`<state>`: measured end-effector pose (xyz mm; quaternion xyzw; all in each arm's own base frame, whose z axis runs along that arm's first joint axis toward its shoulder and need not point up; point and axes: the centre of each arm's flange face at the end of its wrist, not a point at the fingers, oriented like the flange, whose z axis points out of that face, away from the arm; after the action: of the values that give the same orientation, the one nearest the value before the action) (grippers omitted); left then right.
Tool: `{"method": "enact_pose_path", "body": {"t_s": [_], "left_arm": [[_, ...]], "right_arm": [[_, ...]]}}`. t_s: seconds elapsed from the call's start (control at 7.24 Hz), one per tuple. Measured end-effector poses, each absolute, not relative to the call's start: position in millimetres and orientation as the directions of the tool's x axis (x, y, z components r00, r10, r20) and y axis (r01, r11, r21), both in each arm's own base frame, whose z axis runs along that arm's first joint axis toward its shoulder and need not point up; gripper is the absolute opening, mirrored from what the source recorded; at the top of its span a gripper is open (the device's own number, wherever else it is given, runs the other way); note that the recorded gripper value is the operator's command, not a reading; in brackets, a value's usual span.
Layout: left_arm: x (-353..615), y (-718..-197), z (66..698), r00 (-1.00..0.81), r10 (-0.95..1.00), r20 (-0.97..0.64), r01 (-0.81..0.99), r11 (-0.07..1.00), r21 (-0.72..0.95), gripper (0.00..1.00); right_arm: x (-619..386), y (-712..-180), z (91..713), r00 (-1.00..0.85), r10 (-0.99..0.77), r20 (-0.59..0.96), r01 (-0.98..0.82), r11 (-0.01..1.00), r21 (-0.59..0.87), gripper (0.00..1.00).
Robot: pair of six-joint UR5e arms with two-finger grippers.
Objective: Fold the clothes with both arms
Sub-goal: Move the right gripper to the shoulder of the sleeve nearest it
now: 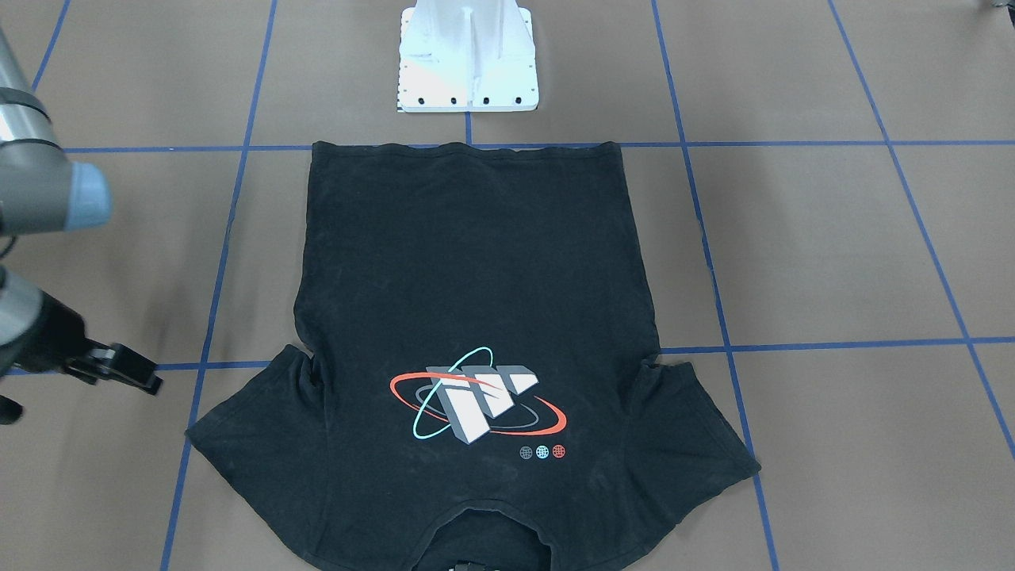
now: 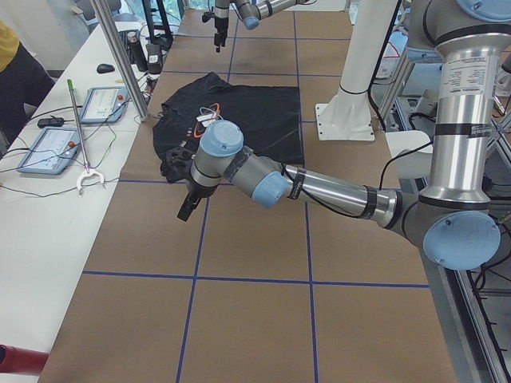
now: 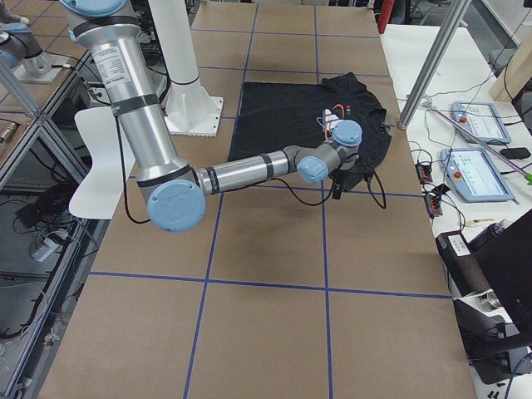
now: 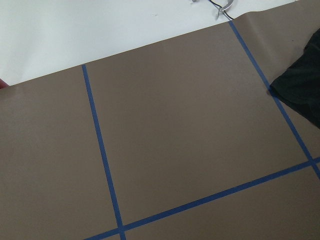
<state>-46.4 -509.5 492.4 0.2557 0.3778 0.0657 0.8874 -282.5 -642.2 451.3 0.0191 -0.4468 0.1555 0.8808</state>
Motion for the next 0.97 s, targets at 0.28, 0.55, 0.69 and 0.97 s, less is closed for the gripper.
{"method": "enact_pose_path", "body": {"t_s": [0.28,0.55,0.69,0.97], "left_arm": [[-46,-511,492,0.706,0.311,-0.636,0.076,0.860,0.505,1.00],[-46,-512,493,0.706,0.310,-0.637,0.076,0.861,0.503,1.00],[-46,-513,493,0.705,0.311,-0.637,0.076,0.861,0.504,1.00],[-45,-513,491,0.704,0.302,-0.643,0.085,0.863,0.498,1.00]], "right_arm": [[-336,-666,421,0.525,0.323,0.787,-0.345,0.927,-0.150,0.93],[-354,-673,429,0.517,0.328,0.791,-0.363,0.921,-0.144,0.91],[-355,-677,440,0.519,0.326,0.790,-0.381,0.916,-0.128,0.91],[-353,-679,453,0.527,0.333,0.782,-0.396,0.910,-0.121,0.89]]}}
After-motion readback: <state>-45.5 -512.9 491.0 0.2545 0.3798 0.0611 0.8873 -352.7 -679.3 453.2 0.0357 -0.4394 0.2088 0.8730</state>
